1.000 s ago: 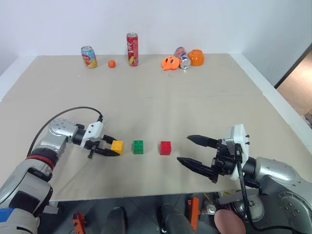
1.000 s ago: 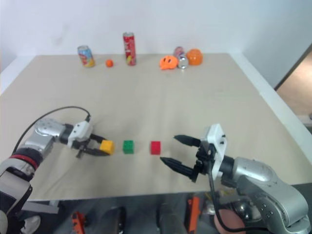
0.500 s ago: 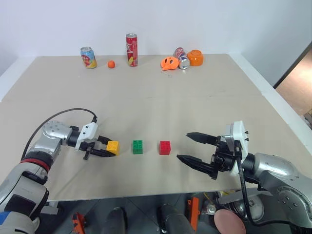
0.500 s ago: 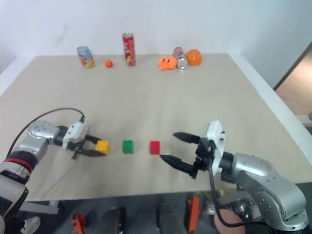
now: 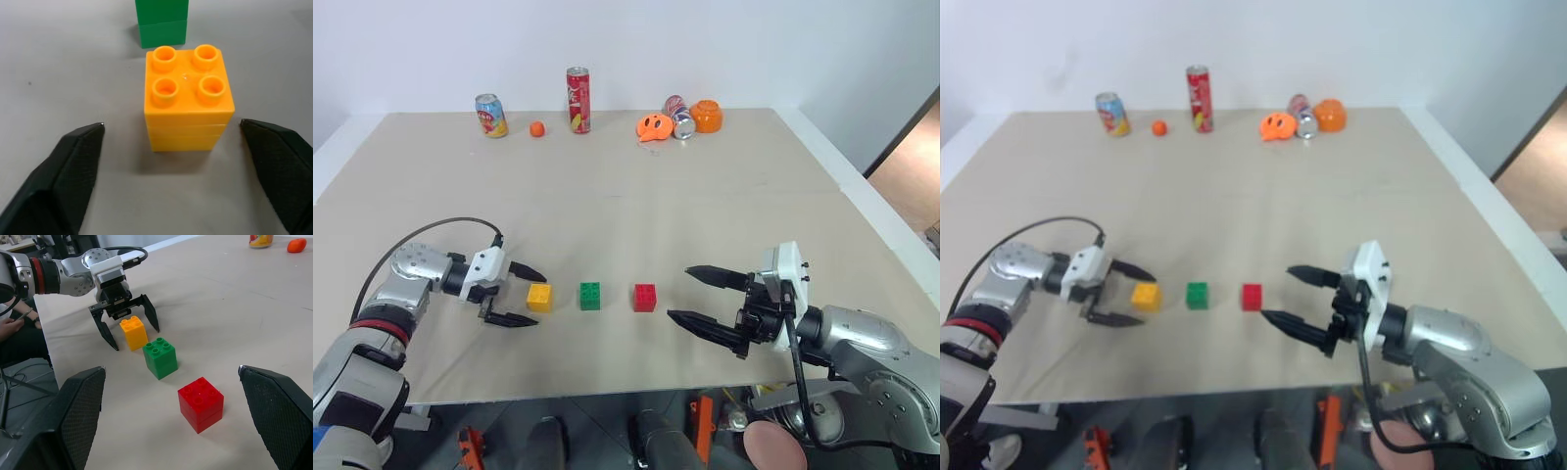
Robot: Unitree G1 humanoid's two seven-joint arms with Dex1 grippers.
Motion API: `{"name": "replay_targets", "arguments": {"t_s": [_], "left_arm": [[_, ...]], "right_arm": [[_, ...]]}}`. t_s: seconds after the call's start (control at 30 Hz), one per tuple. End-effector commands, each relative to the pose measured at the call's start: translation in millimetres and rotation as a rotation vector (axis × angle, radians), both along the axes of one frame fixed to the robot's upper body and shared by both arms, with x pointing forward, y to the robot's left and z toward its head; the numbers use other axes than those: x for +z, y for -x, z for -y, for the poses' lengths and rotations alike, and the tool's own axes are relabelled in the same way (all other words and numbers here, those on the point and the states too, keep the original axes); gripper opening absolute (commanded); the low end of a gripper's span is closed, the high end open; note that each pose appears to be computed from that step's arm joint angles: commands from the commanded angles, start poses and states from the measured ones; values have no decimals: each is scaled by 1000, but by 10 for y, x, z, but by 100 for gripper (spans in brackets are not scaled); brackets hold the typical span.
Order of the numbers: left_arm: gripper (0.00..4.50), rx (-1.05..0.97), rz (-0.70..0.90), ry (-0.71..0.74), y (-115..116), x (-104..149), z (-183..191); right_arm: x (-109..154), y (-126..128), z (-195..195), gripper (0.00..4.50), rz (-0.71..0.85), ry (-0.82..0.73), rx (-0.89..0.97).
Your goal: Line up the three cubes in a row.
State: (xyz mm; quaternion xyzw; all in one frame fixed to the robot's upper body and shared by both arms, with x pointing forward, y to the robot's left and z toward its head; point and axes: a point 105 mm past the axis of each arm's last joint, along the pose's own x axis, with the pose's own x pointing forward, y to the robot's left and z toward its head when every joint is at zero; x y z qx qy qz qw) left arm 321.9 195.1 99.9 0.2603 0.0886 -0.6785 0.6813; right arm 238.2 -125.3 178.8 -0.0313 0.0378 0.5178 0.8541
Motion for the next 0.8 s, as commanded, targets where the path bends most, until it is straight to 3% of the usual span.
{"name": "replay_targets", "arguments": {"t_s": [0.03, 0.33, 0.43, 0.5, 0.67, 0.8], "left_arm": [[445, 36, 0, -73, -12, 3, -171], [445, 157, -81, -240, 127, 81, -706], [445, 245, -84, -225, 143, 203, -890], [445, 338, -68, -149, 77, 332, -947], [445, 693, -112, 286, -88, 571, -933], [445, 1007, -59, 558, -44, 638, -1044]], "right_arm": [[100, -8, -10, 450, 48, 3, 24], [135, -95, 8, 450, 54, 27, 65], [128, -169, 75, 450, 64, 57, 54], [164, -263, 149, 450, 74, 44, 13], [180, -556, 209, 450, 106, -36, -143], [168, -815, 204, 450, 117, -104, -284]]}}
